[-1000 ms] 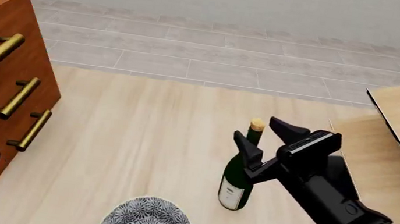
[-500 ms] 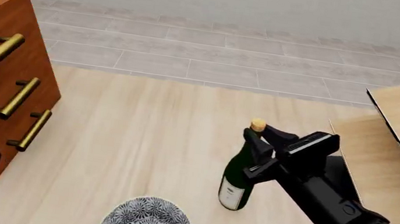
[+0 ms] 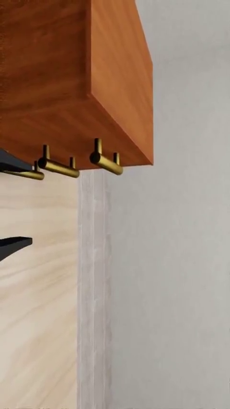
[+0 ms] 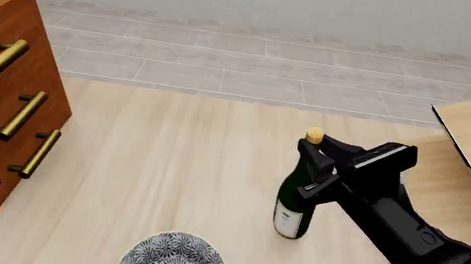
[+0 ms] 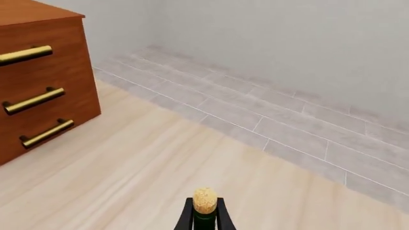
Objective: Put the wine bottle on the wine rack.
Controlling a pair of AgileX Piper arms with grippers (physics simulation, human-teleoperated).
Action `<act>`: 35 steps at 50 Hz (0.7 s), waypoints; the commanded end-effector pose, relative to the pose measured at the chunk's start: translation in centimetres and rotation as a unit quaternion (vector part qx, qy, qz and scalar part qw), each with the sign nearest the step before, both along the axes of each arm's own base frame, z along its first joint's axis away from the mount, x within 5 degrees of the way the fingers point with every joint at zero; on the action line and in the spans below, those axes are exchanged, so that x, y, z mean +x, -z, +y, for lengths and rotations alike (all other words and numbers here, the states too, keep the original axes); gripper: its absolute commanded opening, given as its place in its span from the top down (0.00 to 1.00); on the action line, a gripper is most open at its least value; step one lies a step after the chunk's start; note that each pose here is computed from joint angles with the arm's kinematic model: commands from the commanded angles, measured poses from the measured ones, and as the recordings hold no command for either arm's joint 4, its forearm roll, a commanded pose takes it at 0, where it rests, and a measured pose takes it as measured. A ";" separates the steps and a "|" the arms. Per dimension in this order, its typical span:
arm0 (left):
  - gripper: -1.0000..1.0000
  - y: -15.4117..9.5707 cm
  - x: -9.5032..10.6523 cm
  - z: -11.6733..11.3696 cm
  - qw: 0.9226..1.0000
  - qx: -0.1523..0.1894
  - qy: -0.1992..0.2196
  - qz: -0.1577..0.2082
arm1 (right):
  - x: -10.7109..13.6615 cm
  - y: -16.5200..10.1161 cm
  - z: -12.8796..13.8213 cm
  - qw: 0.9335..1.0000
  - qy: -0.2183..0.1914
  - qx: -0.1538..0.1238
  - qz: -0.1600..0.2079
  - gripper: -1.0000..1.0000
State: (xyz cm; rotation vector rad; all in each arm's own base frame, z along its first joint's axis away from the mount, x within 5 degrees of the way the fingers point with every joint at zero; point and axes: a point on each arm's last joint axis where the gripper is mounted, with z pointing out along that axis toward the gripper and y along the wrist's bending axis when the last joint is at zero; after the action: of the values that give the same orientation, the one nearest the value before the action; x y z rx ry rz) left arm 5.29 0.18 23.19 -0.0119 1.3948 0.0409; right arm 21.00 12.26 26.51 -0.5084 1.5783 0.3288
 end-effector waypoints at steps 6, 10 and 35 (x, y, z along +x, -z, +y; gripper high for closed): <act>0.00 -0.4 -0.1 0.0 1.000 0.000 0.002 -0.004 | -0.6 -3.8 -1.7 0.999 0.024 0.008 -0.030 1.00; 0.00 -0.5 -0.1 0.0 1.000 -0.001 0.002 -0.005 | -0.8 -5.2 -1.9 0.999 0.028 0.020 -0.028 1.00; 0.00 -0.8 -0.2 0.0 1.000 -0.013 0.003 -0.012 | -2.0 -14.6 -5.4 0.993 0.093 0.072 -0.013 1.00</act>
State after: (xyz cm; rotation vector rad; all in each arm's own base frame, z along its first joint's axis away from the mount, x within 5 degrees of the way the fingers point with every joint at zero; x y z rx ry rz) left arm 5.15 0.16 23.86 -0.0230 1.3758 0.0251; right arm 19.69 7.71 37.48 -0.3227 1.5444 0.2626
